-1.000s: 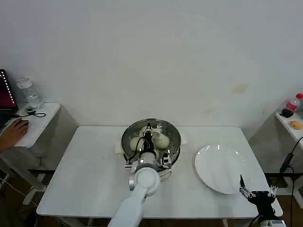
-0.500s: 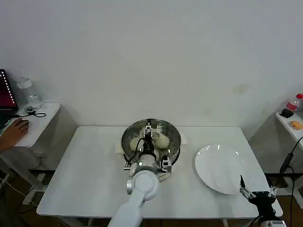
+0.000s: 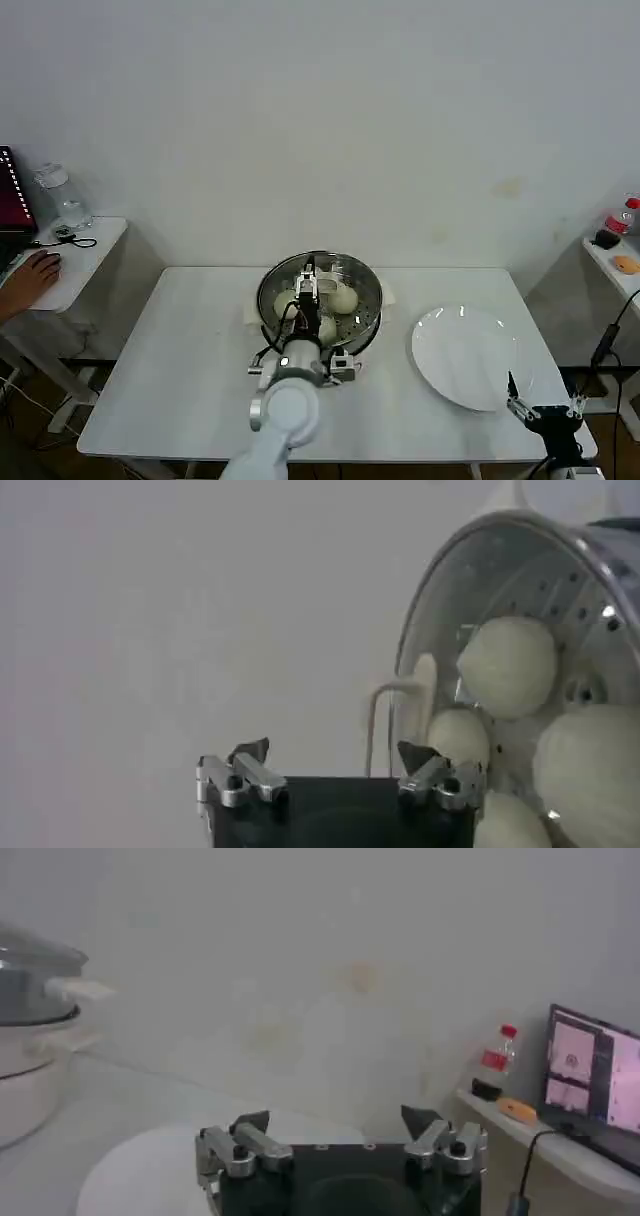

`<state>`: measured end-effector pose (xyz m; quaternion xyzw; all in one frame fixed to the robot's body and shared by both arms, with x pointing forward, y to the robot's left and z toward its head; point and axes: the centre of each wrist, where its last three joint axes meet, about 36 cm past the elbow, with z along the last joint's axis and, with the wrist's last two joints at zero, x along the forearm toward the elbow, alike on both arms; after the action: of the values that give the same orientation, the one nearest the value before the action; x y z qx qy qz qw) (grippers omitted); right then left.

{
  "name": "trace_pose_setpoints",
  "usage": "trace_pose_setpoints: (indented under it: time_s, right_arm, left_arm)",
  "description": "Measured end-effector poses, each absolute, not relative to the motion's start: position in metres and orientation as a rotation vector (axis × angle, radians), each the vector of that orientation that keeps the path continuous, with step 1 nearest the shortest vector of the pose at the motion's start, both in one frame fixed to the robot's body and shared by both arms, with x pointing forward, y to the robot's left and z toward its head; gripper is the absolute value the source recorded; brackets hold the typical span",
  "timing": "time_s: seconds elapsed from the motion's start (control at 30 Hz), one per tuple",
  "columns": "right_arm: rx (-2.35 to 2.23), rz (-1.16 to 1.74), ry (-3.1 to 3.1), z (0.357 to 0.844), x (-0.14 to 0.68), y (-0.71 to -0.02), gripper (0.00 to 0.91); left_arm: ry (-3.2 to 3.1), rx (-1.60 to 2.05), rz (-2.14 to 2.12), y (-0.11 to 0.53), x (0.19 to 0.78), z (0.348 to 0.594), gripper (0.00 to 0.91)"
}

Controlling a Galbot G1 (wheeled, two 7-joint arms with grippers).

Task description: Take steamed baozi put them in steamer then cover it.

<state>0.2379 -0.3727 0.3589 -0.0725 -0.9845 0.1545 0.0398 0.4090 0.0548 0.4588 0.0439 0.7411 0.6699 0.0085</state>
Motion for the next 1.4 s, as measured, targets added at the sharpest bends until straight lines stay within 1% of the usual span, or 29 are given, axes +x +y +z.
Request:
trace_pose_setpoints:
  time_s: [0.27,0.37,0.53,0.8,1.03,1.4]
  right_arm:
    - [-0.217,0.462,-3.016,0.357,0.237,-0.373,0.907]
    - [-0.206,0.455,-3.019,0.358,0.236,-0.372,0.907]
    - [-0.157,0.448,-3.015,0.361,0.232,-0.37,0.907]
    - [-0.046,0.406,-2.989,0.369,0.222,-0.366,0.907]
    - [0.036,0.302,-2.961,0.378,0.217,-0.357,0.907]
    - [0.115,0.189,-2.901,0.382,0.212,-0.34,0.907]
  left_arm:
    - [2.373,0.128,1.924,0.09,0.38,0.474,0.907]
    - [2.412,0.132,1.792,0.113,0.367,0.474,0.907]
    - [2.546,0.149,1.477,0.161,0.347,0.456,0.907]
    - [2.898,0.035,0.931,0.225,0.306,0.426,0.907]
    - [3.103,-0.091,0.592,0.248,0.265,0.406,0.907]
    - [3.237,-0.222,0.351,0.262,0.232,0.388,0.907]
